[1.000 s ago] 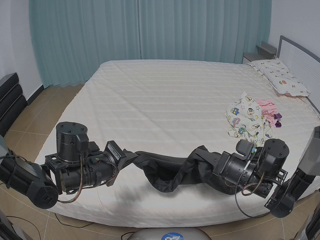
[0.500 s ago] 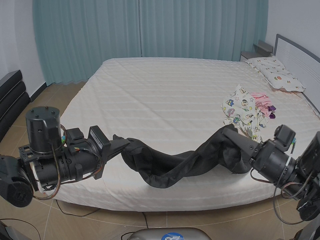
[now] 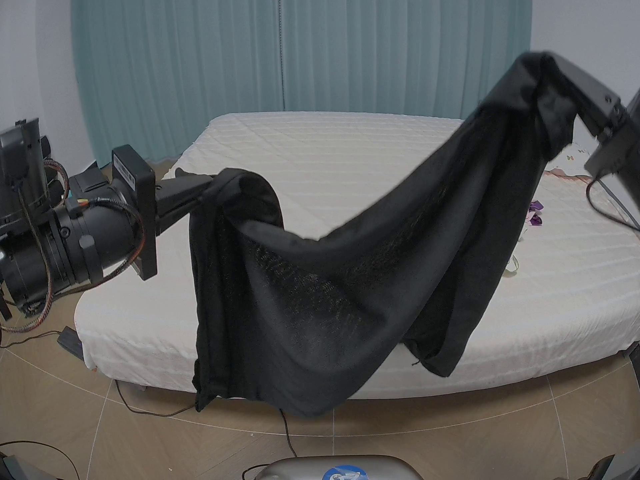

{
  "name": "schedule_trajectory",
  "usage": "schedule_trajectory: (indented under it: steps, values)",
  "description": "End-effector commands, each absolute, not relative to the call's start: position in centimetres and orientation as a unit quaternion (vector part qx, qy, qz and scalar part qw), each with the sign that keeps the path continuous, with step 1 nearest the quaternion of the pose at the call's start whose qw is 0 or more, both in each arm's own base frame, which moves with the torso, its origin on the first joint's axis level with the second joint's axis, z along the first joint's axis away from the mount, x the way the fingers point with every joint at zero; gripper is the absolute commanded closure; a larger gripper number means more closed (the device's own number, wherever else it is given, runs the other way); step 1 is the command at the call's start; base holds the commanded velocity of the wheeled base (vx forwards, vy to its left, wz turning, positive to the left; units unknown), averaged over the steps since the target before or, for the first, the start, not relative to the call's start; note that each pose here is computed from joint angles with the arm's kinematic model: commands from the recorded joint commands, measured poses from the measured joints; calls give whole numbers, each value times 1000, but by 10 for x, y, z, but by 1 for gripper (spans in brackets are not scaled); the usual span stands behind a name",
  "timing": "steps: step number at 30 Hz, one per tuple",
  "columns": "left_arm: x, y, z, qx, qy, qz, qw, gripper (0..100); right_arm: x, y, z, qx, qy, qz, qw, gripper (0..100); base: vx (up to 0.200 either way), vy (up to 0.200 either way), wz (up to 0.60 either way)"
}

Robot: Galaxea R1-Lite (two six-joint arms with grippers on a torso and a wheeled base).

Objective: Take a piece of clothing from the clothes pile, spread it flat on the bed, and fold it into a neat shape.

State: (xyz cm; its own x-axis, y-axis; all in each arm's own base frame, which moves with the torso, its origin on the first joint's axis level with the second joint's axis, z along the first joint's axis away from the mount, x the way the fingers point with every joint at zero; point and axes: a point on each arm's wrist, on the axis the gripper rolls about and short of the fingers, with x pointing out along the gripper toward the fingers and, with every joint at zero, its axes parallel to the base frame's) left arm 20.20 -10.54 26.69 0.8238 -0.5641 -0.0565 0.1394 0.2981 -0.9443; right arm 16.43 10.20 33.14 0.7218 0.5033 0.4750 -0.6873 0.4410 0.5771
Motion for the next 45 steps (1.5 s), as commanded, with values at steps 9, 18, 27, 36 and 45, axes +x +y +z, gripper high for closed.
schedule_trajectory:
  steps: [9,18,27,36,45]
  values:
    - [287,-117,229,-548,234,-143,791,100,316,97,302,356,-76,240,900,100,0,0,0]
    - [329,-118,208,-550,238,-112,792,100,360,115,261,340,-76,242,905,100,200,0,0]
    - [375,-126,174,-548,258,-88,791,100,385,122,224,339,-58,234,909,100,200,0,0]
    - [412,-134,146,-545,264,-76,792,100,406,121,185,337,-25,211,917,100,200,0,0]
    - [428,-137,137,-544,260,-76,794,100,426,118,161,340,-39,179,922,100,22,0,0]
